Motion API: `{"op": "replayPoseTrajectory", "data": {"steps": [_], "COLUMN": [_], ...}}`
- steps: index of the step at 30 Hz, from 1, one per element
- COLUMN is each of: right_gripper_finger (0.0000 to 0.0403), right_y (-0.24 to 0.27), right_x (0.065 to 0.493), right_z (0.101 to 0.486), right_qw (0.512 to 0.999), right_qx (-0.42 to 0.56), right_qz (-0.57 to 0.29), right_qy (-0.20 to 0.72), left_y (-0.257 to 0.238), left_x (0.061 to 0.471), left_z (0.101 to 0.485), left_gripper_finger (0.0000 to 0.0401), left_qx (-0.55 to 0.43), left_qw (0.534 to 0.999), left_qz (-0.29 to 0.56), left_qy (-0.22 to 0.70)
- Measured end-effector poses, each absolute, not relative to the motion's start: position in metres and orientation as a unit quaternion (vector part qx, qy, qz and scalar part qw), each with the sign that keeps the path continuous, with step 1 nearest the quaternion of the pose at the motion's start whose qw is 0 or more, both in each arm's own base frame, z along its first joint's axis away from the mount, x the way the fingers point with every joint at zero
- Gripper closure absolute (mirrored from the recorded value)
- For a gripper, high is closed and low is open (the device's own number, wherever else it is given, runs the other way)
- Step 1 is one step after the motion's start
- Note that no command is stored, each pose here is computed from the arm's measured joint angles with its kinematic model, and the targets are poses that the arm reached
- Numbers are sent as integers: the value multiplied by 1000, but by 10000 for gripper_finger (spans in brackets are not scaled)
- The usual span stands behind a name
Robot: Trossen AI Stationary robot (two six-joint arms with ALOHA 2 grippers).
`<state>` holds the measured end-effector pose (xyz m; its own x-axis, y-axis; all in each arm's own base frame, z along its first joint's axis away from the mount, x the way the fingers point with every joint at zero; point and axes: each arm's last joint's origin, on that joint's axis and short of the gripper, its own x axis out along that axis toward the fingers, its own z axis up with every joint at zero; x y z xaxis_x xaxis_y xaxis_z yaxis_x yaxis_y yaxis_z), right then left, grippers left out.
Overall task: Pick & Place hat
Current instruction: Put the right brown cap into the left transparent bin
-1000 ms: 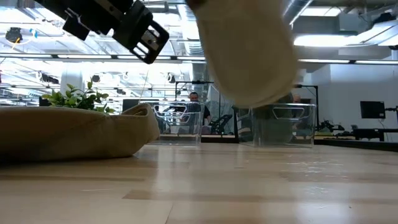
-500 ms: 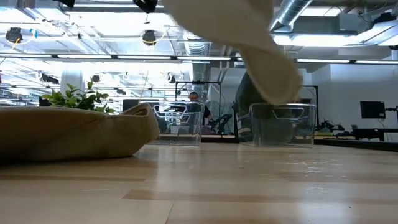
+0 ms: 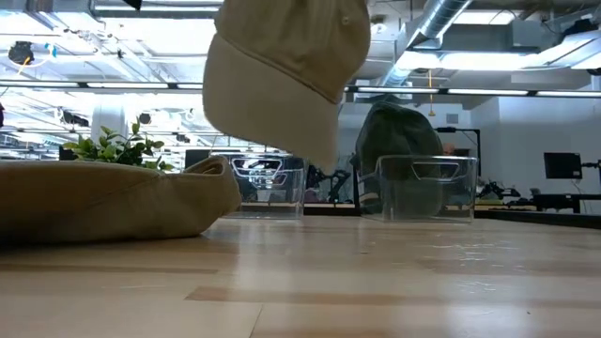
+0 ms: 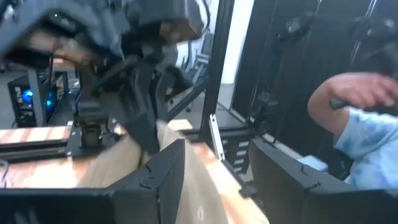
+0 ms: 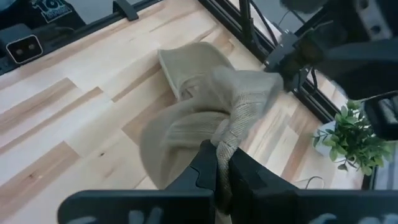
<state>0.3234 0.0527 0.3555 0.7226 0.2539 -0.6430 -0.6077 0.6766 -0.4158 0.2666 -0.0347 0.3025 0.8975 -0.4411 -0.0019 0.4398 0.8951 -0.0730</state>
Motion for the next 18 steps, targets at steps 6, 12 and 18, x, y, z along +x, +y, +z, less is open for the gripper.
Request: {"op": "replayPoseTrajectory", "data": {"steps": [6, 12, 18], "right_gripper_finger": [402, 402, 402], "right_y": [42, 34, 23], "right_x": [325, 325, 325], "right_z": [355, 355, 353], "right_qw": [876, 881, 881], "right_qx": [-309, -292, -280], "right_qz": [239, 239, 230], "right_qy": [281, 286, 303], "left_y": [-26, -11, -8], "left_x": [284, 308, 319], "left_z": [308, 310, 318], "left_gripper_finger": [225, 225, 225], "left_qx": [-68, -104, -116], "left_qw": [970, 971, 965], "left_qz": [-235, -203, -220], "left_qy": [18, 69, 89]}}
